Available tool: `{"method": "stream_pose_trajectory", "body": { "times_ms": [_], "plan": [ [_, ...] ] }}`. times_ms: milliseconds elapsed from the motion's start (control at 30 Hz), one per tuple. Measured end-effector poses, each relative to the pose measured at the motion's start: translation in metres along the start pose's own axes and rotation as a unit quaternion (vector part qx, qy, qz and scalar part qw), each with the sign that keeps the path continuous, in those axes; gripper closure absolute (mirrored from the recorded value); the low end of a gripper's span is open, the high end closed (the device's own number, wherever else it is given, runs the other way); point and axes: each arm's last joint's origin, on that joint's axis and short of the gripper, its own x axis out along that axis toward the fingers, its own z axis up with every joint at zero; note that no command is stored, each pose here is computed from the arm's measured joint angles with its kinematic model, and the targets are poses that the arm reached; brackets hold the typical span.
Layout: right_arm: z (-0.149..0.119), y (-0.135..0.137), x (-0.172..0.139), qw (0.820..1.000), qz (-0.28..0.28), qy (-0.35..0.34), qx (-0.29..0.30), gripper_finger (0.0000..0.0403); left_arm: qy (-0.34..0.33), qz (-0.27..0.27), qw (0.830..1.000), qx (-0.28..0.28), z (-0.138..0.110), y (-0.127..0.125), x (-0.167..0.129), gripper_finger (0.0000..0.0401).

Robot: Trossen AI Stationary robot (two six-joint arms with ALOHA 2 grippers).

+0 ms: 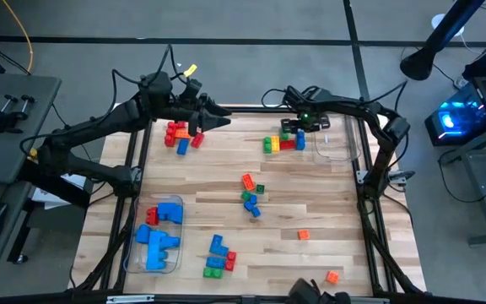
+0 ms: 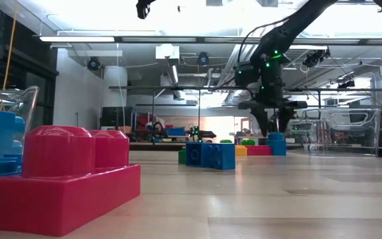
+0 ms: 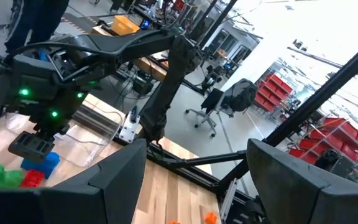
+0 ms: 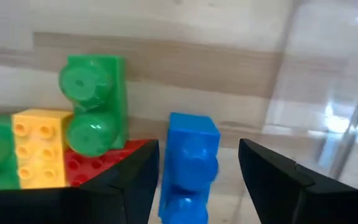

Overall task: Sort blocks by size
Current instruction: Put the large blue game piece into the bottom transparent bin

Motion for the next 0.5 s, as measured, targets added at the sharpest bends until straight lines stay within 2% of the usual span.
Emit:
{"method": "stream_pose_trajectory", "body": {
  "times_ms": [367,500],
  "plan": [
    [0.002,0.006,0.025,0.999,-0.006,0.031,-0.026,0.0189,-0.002,0.005,1.000,-0.015,0.000,0.000,0.000,0.0135],
    [0.003,0.005,0.026,0.999,-0.011,0.028,-0.035,0.0212,-0.010,0.018,1.000,-0.015,0.000,0.001,0.000,0.0135]
  ]
}}
